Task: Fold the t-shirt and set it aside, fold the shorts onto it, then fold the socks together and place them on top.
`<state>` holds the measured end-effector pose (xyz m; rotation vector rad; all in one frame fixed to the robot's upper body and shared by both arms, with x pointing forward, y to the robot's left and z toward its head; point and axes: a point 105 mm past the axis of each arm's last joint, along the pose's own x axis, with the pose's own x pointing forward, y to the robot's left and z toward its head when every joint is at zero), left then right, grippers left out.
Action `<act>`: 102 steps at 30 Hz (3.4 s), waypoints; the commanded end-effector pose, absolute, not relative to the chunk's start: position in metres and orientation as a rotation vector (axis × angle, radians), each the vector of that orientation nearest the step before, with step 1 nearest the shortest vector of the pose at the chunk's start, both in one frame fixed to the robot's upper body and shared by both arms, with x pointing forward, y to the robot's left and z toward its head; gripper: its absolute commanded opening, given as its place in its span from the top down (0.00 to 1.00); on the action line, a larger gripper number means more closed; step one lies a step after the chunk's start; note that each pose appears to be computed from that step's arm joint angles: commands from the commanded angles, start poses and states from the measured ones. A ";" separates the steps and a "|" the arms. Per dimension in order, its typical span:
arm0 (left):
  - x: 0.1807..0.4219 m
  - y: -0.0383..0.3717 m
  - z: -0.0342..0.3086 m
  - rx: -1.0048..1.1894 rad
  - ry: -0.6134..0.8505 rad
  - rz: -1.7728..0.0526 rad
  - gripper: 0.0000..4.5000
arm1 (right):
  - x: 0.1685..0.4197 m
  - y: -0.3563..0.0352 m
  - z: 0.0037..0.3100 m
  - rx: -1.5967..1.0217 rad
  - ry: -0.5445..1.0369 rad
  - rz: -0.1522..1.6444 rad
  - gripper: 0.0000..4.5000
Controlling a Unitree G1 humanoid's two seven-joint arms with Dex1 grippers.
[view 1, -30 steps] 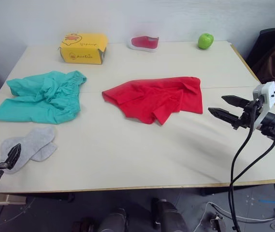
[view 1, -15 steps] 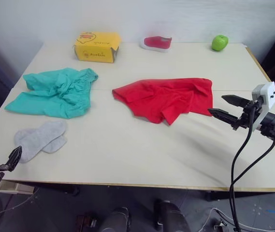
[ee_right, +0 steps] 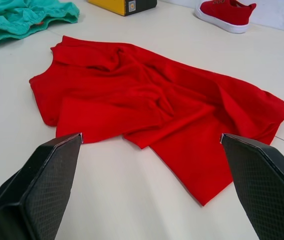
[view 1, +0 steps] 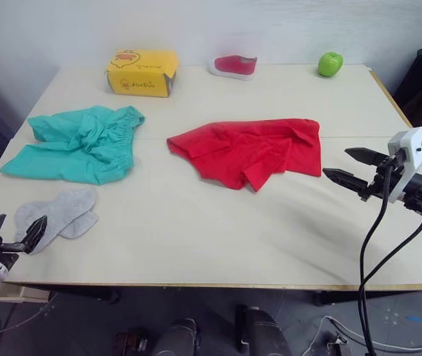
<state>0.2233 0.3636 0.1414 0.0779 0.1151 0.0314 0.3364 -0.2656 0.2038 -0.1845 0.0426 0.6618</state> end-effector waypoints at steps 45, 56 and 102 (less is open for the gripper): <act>0.416 -0.026 0.157 0.927 0.049 -1.208 0.33 | 0.434 -0.248 0.150 -0.870 0.369 0.472 0.14; 0.418 -0.023 0.155 0.894 0.063 -1.185 1.00 | 0.434 -0.250 0.140 -0.904 0.375 0.467 0.96; 0.210 0.216 0.143 0.227 0.670 -1.408 1.00 | 0.227 -0.292 0.130 -0.799 0.530 1.072 0.99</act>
